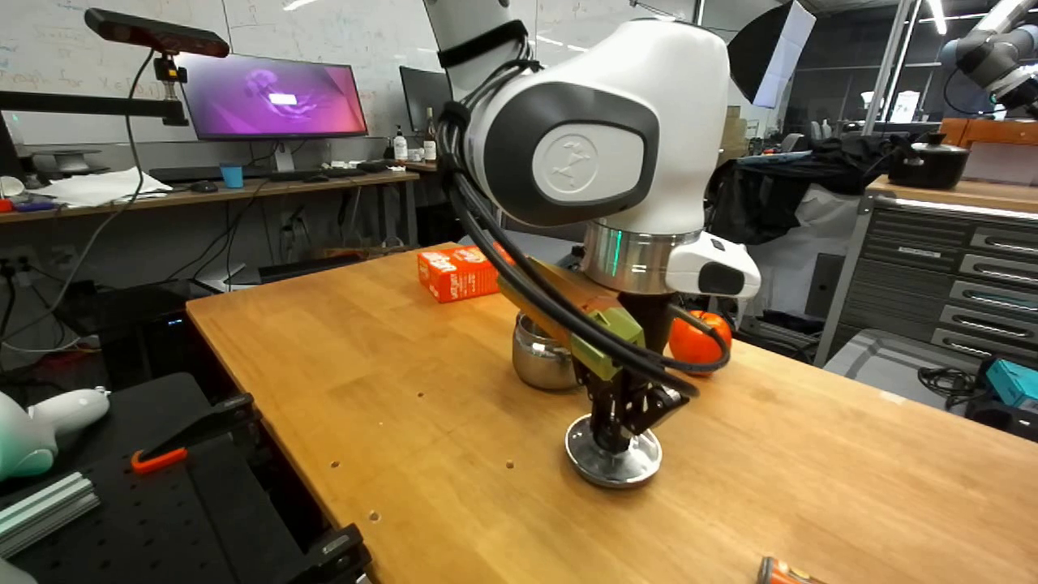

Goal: Pick up the lid and put it on the kettle

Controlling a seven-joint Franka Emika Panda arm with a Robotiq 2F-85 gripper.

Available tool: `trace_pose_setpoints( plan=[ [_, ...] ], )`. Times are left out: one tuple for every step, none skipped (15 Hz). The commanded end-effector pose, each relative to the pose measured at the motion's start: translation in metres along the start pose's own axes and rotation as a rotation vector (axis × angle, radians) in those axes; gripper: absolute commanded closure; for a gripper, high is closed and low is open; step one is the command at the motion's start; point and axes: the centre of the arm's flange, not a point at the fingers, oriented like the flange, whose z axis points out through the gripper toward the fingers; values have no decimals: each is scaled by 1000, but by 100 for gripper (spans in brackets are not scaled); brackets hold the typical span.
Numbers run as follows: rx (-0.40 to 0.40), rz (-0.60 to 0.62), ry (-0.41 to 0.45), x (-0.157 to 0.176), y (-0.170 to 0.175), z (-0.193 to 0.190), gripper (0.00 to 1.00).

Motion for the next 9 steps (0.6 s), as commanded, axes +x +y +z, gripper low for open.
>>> trace_pose_setpoints(
  plan=[
    [8,-20,21,-10,2,-23,93],
    [1,-26,19,-11,-1,-29,93],
    [-12,-33,28,-11,-3,-34,93],
    [-9,-46,17,-11,-6,-39,93],
    [-10,-62,20,-12,-11,-46,93],
    [-10,-78,26,-14,-17,-53,93],
    [-10,-99,29,-16,-25,-63,93],
    [-16,-124,44,-18,-35,-73,93],
    [-18,-147,50,-19,-44,-80,93]
  ],
)
